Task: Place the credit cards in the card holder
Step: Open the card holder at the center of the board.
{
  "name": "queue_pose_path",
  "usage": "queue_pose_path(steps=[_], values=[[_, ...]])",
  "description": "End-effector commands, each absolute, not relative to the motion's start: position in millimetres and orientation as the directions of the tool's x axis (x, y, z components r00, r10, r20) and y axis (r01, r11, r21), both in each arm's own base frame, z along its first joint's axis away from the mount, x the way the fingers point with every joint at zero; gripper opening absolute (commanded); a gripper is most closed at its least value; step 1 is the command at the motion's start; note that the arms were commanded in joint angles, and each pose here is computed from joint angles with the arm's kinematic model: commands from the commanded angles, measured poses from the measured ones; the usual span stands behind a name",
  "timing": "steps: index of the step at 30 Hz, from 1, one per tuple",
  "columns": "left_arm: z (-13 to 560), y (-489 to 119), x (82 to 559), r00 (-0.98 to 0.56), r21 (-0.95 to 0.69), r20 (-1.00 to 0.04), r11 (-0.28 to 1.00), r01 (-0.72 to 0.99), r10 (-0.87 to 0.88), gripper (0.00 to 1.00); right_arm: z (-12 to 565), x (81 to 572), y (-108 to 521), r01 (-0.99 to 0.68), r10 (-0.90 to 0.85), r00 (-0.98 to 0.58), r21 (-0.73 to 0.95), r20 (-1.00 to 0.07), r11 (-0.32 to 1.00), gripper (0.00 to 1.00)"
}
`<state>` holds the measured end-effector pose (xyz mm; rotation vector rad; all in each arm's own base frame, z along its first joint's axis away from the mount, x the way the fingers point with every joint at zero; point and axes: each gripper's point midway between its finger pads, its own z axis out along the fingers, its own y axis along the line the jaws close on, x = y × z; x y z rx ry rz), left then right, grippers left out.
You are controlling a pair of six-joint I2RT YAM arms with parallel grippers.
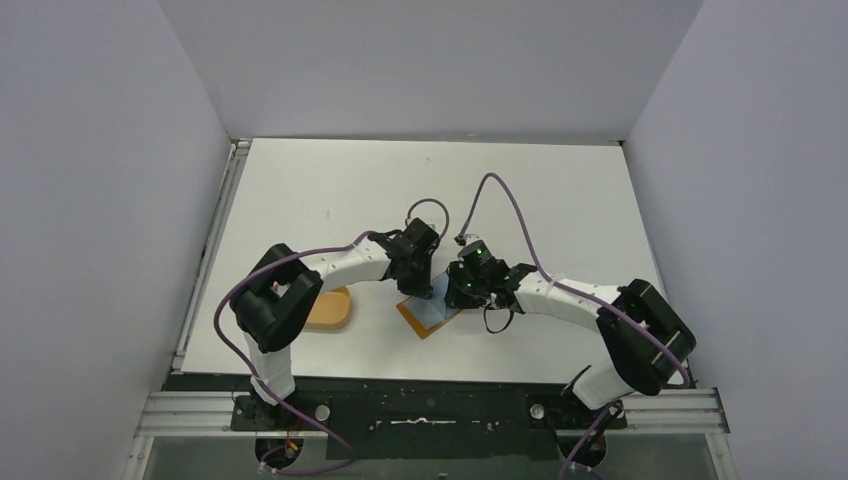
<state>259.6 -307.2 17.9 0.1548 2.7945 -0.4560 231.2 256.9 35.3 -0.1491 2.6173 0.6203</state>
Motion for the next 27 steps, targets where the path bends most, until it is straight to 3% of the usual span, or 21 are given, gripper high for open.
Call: queue_pose_path(steps=[1,12,19,27], values=[[50.8,-313.9,264.8,-0.925,-0.331,-0.375,0.924,0.19,0.056,0.1,52.1,244.0,271.8,-0.248,-0.009,-0.864,0.408,-0.504,0.879,0.15],[76.8,-297.3,258.8,-0.911,-0.335,-0.409,0.921,0.2,0.049,0.27,50.7,242.5,285.3,-0.266,-0.022,-0.864,0.419,-0.503,0.868,0.16],[95.2,-283.3,250.4,-0.904,-0.342,-0.428,0.921,0.186,0.024,0.32,58.0,240.4,296.5,-0.303,-0.043,-0.85,0.42,-0.525,0.856,0.17],[111.3,-273.4,245.4,-0.871,-0.457,-0.462,0.886,0.074,-0.165,0.37,51.2,229.9,314.5,-0.373,-0.119,-0.845,0.415,-0.521,0.83,0.18]])
